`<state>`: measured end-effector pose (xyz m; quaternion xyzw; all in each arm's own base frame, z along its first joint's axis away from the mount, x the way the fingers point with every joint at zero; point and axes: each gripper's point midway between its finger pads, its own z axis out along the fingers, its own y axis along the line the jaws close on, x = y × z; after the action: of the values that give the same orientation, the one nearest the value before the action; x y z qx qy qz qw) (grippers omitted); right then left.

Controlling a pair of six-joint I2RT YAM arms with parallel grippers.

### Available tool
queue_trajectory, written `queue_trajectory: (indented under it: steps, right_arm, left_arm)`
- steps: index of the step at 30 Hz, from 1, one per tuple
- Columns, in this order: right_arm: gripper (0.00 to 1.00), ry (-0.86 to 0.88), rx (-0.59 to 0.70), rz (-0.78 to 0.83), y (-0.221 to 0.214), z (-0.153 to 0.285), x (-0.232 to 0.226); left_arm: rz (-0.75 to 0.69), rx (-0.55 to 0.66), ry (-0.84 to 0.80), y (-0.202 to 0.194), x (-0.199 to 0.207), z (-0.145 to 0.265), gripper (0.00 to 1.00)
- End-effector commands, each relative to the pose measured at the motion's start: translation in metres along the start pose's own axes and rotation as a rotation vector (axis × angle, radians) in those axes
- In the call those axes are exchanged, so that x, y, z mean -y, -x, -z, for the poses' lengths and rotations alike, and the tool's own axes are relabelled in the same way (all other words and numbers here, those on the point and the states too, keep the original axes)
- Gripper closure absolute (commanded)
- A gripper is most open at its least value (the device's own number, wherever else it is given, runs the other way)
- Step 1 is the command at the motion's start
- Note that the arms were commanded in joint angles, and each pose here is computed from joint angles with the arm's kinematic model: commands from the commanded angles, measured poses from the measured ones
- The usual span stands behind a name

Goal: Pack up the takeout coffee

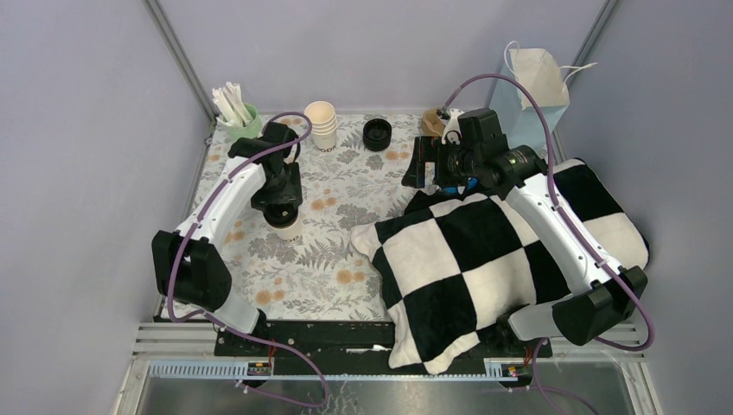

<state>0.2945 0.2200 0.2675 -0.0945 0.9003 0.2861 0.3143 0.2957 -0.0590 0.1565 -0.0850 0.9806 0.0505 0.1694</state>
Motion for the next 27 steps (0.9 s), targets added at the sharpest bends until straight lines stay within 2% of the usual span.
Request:
queue_trajectory:
  steps: [1,27]
  right_arm:
    - [0.00,0.012,0.041,0.027,0.008,0.005,-0.004]
    - [0.00,0.018,0.039,0.025,0.008,0.004,-0.005]
  left_arm:
    - [-0.012,0.020,-0.012,0.005,0.000,-0.002,0.43]
    - [-0.012,0.009,-0.011,0.007,0.000,-0.016,0.42]
